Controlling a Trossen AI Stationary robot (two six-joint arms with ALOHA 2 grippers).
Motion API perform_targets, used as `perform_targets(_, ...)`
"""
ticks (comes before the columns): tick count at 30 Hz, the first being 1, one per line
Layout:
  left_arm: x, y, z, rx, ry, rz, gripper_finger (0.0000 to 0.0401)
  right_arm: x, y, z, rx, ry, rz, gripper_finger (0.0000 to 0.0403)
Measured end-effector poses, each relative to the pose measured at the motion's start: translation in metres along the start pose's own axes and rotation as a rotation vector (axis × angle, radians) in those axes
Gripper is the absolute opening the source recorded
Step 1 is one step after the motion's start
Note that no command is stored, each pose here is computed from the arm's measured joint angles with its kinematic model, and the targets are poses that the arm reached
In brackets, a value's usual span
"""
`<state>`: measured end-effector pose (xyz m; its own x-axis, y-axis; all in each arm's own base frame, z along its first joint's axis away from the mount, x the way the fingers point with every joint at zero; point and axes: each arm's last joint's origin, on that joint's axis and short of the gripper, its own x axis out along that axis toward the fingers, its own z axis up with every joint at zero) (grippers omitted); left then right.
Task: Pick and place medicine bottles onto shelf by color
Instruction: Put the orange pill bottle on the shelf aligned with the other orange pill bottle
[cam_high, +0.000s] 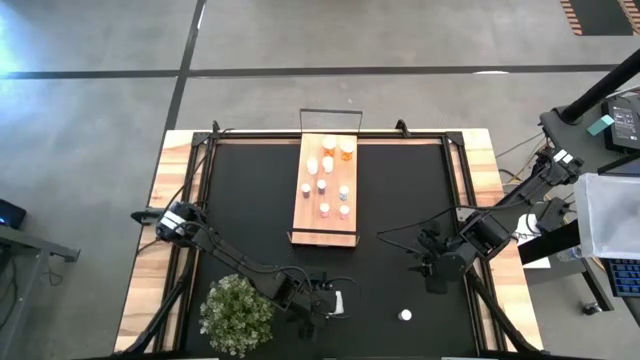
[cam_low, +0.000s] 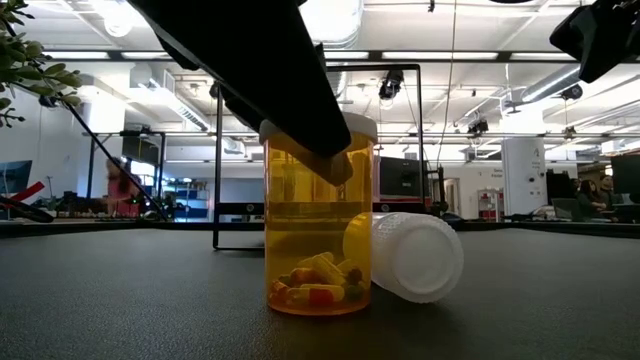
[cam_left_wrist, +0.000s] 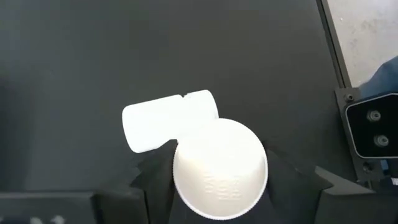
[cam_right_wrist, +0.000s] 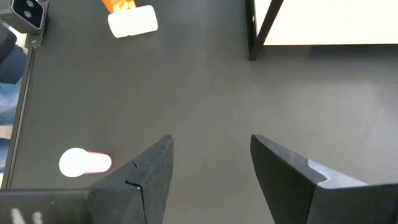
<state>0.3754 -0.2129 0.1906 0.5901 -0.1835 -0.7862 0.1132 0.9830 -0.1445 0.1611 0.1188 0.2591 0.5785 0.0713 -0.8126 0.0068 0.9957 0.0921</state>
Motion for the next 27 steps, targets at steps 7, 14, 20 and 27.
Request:
perform_targets(7, -0.010, -0.004, 0.014, -0.006, -0.045, -0.022, 0.0195, 0.000, 0.000, 0.000, 0.000, 0.000, 0.000, 0.0203)
perform_targets(14, -0.051, -0.001, 0.038, -0.034, -0.136, -0.055, 0.0197, 0.000, 0.000, 0.000, 0.000, -0.001, 0.000, 0.0203)
perform_targets(20, -0.105, 0.027, 0.061, -0.167, -0.202, -0.029, 0.0197, 0.000, 0.001, 0.001, 0.004, -0.011, 0.008, 0.0203)
perform_targets(27, -0.166, 0.082, 0.077, -0.278, -0.319, 0.080, 0.0198, 0.000, 0.001, 0.002, 0.007, -0.018, 0.013, 0.0203)
